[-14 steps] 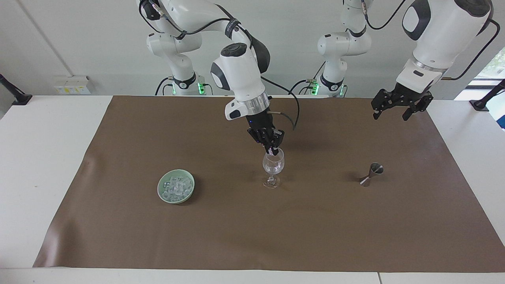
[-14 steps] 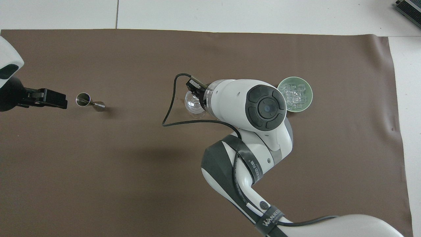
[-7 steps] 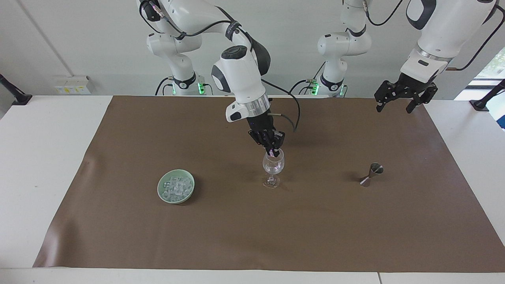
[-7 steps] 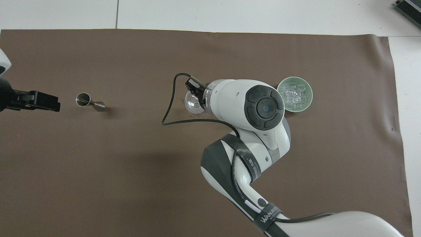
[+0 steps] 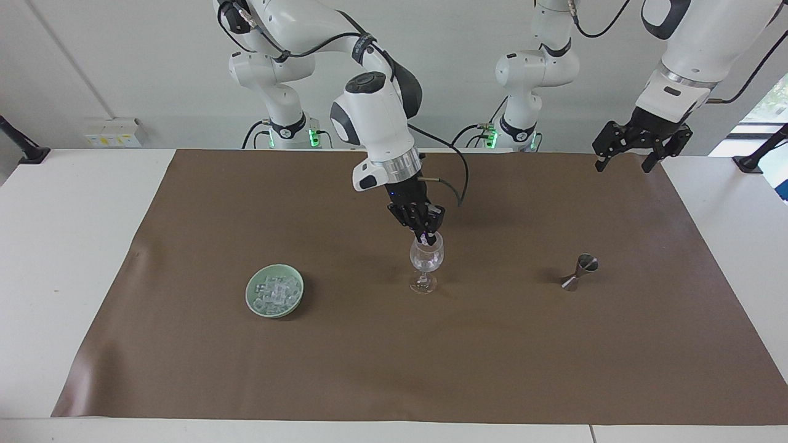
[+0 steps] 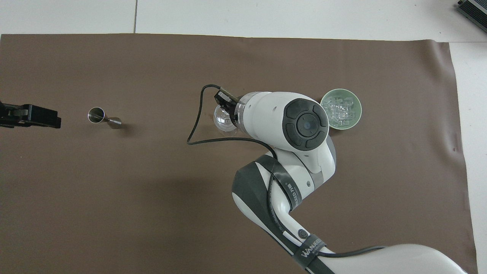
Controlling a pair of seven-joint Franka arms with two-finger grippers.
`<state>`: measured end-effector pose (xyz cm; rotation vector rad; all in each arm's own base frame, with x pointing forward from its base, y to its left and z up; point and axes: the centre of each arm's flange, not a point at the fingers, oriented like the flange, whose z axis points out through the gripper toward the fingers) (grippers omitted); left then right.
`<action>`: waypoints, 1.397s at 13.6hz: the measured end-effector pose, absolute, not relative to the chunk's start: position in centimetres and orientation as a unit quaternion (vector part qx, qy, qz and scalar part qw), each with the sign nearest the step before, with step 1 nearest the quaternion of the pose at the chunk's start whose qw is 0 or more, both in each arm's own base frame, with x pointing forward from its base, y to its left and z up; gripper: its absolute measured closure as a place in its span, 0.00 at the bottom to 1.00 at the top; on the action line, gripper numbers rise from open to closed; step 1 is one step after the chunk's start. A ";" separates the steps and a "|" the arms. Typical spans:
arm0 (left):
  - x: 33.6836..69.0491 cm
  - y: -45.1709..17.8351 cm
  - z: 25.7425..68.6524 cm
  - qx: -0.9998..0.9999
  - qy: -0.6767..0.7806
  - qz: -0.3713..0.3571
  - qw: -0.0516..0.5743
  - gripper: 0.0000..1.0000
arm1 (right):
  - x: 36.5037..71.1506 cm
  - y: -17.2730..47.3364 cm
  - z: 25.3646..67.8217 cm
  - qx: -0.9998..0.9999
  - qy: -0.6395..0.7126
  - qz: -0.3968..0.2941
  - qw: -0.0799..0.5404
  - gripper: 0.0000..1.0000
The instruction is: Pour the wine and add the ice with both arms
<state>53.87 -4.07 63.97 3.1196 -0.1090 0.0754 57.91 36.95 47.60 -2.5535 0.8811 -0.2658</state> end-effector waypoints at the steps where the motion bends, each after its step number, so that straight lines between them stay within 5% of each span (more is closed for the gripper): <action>1: 53.9 -4.0 64.0 0.999 -0.035 0.024 0.010 0.00 | 57.9 37.0 47.6 -0.919 0.317 -0.096 0.212 0.75; 15: 53.1 -3.9 65.3 0.999 -0.034 0.035 0.009 0.00 | 57.9 36.9 47.7 -0.920 0.318 -0.094 0.210 0.68; 19: 53.1 -3.9 65.3 0.999 -0.034 0.035 0.009 0.00 | 58.1 35.7 51.0 -0.929 0.313 -0.081 0.181 0.69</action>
